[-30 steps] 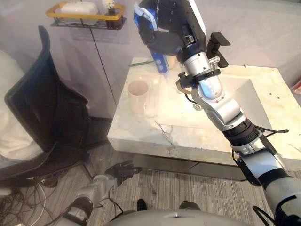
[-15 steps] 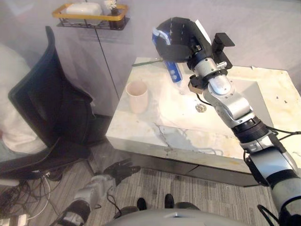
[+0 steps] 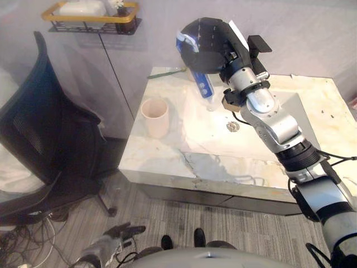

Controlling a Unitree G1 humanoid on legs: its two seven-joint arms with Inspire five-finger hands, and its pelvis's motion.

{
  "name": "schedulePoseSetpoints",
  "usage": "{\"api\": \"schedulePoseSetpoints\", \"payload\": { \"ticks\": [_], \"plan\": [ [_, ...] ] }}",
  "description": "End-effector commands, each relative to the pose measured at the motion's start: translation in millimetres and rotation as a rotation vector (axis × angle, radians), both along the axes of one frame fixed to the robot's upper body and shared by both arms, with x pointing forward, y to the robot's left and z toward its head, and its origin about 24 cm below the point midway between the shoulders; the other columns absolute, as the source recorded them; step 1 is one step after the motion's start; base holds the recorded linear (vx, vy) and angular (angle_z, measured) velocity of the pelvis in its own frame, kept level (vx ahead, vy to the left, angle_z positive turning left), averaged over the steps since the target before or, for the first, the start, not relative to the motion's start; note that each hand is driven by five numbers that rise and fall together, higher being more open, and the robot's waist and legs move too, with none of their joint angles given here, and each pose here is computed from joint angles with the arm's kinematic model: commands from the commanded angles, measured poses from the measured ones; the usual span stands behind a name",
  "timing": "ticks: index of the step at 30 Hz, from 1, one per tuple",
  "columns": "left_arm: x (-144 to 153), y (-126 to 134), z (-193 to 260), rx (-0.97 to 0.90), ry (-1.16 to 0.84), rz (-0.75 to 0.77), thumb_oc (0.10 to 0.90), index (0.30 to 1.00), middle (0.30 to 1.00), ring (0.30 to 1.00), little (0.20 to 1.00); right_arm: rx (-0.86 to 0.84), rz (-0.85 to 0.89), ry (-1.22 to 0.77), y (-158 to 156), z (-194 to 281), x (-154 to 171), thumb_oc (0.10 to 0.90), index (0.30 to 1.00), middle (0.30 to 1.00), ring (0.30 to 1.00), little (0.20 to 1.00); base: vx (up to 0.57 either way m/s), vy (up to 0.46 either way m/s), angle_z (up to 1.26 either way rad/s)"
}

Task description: Organize the bathroom.

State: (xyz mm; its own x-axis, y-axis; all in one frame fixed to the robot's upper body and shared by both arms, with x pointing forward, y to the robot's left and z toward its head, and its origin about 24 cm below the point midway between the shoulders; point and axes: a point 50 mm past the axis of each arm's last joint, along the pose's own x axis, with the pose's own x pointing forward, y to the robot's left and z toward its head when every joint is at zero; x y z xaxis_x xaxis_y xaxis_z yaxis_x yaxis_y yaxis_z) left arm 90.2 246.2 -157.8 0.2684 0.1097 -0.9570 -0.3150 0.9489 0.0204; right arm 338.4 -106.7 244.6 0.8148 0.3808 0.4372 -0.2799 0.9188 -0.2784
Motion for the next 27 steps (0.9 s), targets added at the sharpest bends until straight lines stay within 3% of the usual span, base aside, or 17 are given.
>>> {"api": "schedulePoseSetpoints", "payload": {
  "ticks": [1,6,12,16,22,27],
  "plan": [
    [-20,22,1,0.094,0.138,-0.09,0.8,0.9,0.9,0.9,0.9,0.163,0.065,-0.353,-1,77,-30,0.4,0.3,0.3,0.3,0.3,-0.06,0.033,-0.08],
    [-39,29,1,0.118,0.25,-0.123,0.8,0.9,0.9,0.9,0.9,0.194,0.076,-0.417,-6,88,-42,0.4,0.3,0.3,0.3,0.3,-0.16,-0.012,-0.03],
    [-34,32,2,0.137,0.226,-0.134,0.8,0.9,0.9,0.9,0.9,0.166,0.052,-0.554,-17,103,-58,0.4,0.3,0.3,0.3,0.3,-0.26,-0.091,0.17],
    [-33,27,0,0.109,0.204,-0.13,0.8,0.9,0.9,0.9,0.9,0.144,0.056,-0.641,-5,111,-64,0.4,0.3,0.3,0.3,0.3,-0.33,-0.149,0.04],
    [-15,19,1,0.082,0.178,-0.208,0.8,0.9,0.9,0.9,0.9,0.24,0.096,-0.721,-3,125,-68,0.4,0.3,0.3,0.3,0.3,-0.29,-0.088,0.27],
    [-7,8,-1,0.086,0.142,-0.166,0.8,0.9,0.9,0.9,0.9,0.409,0.07,-0.836,0,133,-77,0.4,0.3,0.3,0.3,0.3,-0.13,0.07,0.32]
  ]
}}
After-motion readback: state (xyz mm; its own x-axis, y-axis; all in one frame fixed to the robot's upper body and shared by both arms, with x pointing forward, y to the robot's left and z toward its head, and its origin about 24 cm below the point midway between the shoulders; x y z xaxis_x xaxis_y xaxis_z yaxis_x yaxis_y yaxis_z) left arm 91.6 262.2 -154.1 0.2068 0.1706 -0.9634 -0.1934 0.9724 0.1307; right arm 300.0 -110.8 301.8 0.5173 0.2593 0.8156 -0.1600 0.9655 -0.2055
